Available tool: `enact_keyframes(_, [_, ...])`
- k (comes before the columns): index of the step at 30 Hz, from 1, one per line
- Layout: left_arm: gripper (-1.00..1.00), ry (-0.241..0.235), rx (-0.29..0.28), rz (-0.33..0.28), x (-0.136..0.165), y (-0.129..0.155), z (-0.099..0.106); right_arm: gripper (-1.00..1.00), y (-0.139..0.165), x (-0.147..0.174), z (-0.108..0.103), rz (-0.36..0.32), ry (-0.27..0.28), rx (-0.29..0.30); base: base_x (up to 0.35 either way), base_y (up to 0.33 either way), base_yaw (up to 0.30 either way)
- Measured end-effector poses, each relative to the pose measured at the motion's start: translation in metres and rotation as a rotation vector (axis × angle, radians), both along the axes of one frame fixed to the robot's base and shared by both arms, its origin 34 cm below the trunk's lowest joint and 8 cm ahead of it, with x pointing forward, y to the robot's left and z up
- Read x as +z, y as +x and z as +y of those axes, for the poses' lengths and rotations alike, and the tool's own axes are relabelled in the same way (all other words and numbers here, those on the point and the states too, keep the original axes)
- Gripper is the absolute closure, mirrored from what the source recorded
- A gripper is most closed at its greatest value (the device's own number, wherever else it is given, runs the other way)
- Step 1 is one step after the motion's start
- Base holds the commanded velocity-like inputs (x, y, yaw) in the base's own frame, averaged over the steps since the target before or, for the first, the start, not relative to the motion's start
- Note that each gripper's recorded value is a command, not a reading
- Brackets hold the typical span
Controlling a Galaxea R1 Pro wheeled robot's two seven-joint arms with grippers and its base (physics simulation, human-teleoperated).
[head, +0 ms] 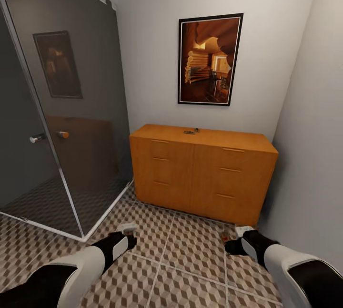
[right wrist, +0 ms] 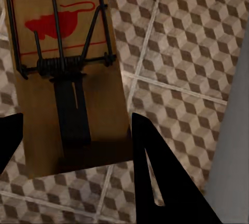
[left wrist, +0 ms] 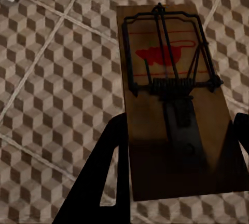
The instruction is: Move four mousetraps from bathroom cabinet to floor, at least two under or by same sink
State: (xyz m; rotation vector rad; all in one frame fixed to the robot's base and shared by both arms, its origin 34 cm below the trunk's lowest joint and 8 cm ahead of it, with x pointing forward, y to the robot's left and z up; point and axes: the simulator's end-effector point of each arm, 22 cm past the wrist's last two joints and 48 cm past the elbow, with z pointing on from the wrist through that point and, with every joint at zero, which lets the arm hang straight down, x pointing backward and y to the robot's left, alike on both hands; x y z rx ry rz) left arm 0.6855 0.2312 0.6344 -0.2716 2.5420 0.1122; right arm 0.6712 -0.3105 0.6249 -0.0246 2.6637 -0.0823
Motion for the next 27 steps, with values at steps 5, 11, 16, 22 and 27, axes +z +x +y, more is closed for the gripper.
enact_keyframes(5, [1.0, -0.022, 0.033, 0.08, -0.062, -0.073, -0.003, 1.0, -0.06, -0.05, 0.0, 0.079, -0.001, 0.001, -0.004, 0.0, 0.0])
enact_keyframes(11, [1.0, -0.031, 0.043, 0.147, -0.093, -0.119, -0.006, 1.0, -0.079, -0.066, 0.001, 0.085, 0.006, 0.005, 0.0, 0.0, 0.0])
enact_keyframes(16, [1.0, -0.086, 0.129, 0.203, -0.116, -0.157, -0.004, 1.0, -0.099, -0.079, -0.004, 0.112, -0.005, 0.004, -0.092, 0.0, 0.0])
enact_keyframes(22, [1.0, -0.104, 0.177, 0.191, -0.118, -0.16, 0.001, 1.0, -0.127, -0.098, -0.006, 0.133, -0.013, 0.005, -0.31, 0.0, 0.0])
enact_keyframes(27, [1.0, -0.093, 0.196, 0.161, -0.123, -0.166, 0.007, 1.0, -0.129, -0.099, -0.007, 0.131, -0.014, 0.004, -0.333, 0.0, 0.0])
